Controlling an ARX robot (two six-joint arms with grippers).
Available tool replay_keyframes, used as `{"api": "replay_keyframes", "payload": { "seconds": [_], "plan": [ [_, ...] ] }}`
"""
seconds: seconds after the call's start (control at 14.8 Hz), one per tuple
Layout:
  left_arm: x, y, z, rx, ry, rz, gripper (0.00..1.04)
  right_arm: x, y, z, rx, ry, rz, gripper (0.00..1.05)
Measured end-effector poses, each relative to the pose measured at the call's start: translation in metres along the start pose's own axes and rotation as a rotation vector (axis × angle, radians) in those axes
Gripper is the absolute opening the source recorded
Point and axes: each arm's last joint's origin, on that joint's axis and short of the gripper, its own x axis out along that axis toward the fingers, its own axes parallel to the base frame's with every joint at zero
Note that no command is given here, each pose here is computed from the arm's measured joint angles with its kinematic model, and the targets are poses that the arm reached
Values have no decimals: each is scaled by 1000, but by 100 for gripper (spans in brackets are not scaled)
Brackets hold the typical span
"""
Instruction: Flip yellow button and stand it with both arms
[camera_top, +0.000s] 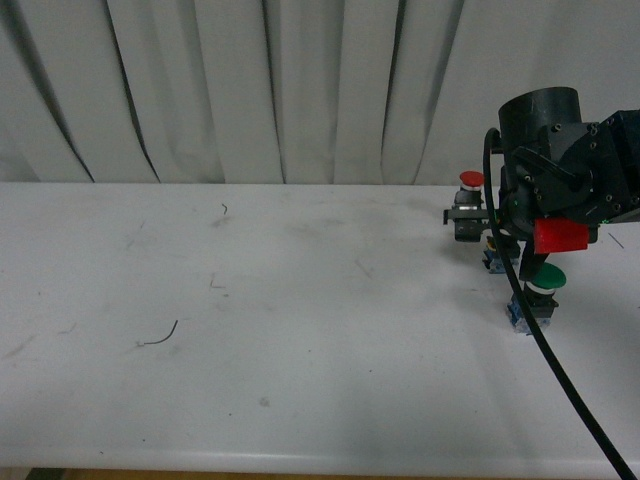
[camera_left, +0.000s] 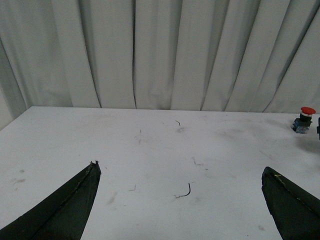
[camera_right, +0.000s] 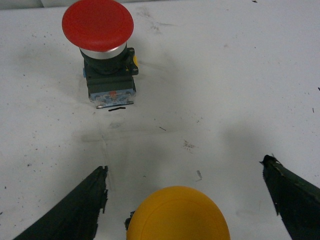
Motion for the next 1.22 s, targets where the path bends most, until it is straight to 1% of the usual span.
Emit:
{"api": "replay_keyframes", "payload": {
  "seconds": [0.07,0.14,0.27,0.34,0.41,0.47,0.54,0.61,0.68,0.81,0.88,1.08,1.15,1.22],
  "plan": [
    [0,0,0,0,0,0,98,0,0,1,9,-11,6,100],
    [0,0,0,0,0,0,98,0,1,2,17,-20,16,97],
    [0,0,0,0,0,0,98,-4,0,5,30,-48,52,98],
    [0,0,0,0,0,0,98,-12,-2,9,38,-80,79,98],
    [0,0,0,0,0,0,98,-26,-9,18,45,-132,93,98],
    [0,0,0,0,0,0,98,-42,-18,30,68,-186,111,98],
    [0,0,0,0,0,0,98,-61,-35,43,98,-253,116,98],
    [0,0,0,0,0,0,98,-80,-52,51,123,-306,128,98],
    [0,0,0,0,0,0,98,-104,-71,54,146,-371,143,98],
    [0,0,0,0,0,0,98,-159,-99,44,168,-458,200,98],
    [0,0,0,0,0,0,98,-193,-109,37,174,-482,252,98],
    [0,0,0,0,0,0,98,-277,-131,16,143,-551,334,98],
    [0,0,0,0,0,0,98,-297,-135,14,134,-576,355,98],
    [0,0,0,0,0,0,98,-322,-138,14,110,-594,329,93]
  ]
}}
